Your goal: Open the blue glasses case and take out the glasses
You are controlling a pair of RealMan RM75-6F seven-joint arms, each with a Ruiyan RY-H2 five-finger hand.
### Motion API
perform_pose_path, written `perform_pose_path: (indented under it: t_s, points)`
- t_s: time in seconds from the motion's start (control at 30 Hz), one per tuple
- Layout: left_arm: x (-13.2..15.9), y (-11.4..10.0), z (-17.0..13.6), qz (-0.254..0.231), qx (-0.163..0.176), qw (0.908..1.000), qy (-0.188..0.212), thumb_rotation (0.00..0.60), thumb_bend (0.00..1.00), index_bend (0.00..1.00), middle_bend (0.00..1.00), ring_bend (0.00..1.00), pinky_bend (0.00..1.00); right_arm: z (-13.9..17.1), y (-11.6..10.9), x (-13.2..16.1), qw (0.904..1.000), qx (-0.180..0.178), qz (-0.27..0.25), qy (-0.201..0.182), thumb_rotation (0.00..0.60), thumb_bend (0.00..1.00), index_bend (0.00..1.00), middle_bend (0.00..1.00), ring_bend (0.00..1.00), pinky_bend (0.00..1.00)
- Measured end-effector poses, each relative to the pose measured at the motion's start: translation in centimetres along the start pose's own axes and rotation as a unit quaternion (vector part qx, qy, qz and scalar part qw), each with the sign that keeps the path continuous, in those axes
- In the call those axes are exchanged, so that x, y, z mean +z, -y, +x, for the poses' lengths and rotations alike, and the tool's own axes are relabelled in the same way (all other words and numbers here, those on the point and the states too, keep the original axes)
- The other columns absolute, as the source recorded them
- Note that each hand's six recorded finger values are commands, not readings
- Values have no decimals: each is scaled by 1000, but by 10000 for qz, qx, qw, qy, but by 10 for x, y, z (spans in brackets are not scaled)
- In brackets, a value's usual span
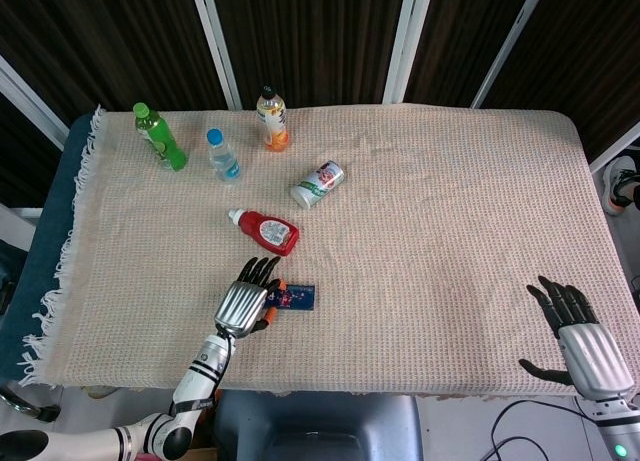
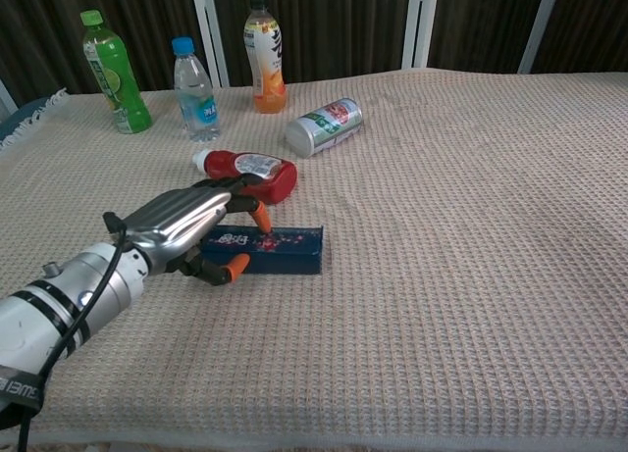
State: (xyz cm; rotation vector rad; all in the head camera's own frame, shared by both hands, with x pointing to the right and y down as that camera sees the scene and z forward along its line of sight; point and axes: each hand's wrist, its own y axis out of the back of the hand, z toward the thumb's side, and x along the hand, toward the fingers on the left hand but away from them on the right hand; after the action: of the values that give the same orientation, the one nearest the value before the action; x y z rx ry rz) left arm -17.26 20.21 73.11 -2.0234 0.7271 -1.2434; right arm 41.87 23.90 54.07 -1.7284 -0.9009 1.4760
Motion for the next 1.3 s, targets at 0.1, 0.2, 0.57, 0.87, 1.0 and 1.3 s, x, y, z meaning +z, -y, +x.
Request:
perform_pose_path:
  t_s: [0.1, 0.2, 0.57, 0.87, 1.0, 1.3]
  points:
    - [1, 0, 0, -37, -7, 10000, 0, 600, 504, 447, 0, 0, 0, 0, 0, 0, 10000, 6, -1, -5, 600, 153, 0, 0, 0, 33]
    - [2, -3, 1, -44, 43, 10000, 28, 600, 539, 465, 0, 0, 0, 0, 0, 0, 10000, 7, -11, -5, 600, 153, 0, 0, 0, 33]
    - [6, -12, 13, -213, 193, 9996, -9, 600, 555, 443, 0, 0, 0, 1, -3, -2, 10000, -6, -84, 2, 600, 152, 0, 0, 0, 33]
    - [0, -14, 45, 22, 451, 9985, -306, 600, 453, 73, 0, 0, 0, 0, -6, -4, 9999, -22, -169, 3, 600, 152, 0, 0, 0, 33]
    - [1, -17, 55, 120, 641, 9971, -399, 600, 424, 1, 0, 0, 0, -1, -7, -5, 9998, -27, -187, -2, 600, 152, 0, 0, 0, 33]
    - [6, -29, 48, -103, 795, 9965, -218, 600, 526, 270, 0, 0, 0, 1, -8, -4, 9998, -37, -187, -23, 600, 152, 0, 0, 0, 33]
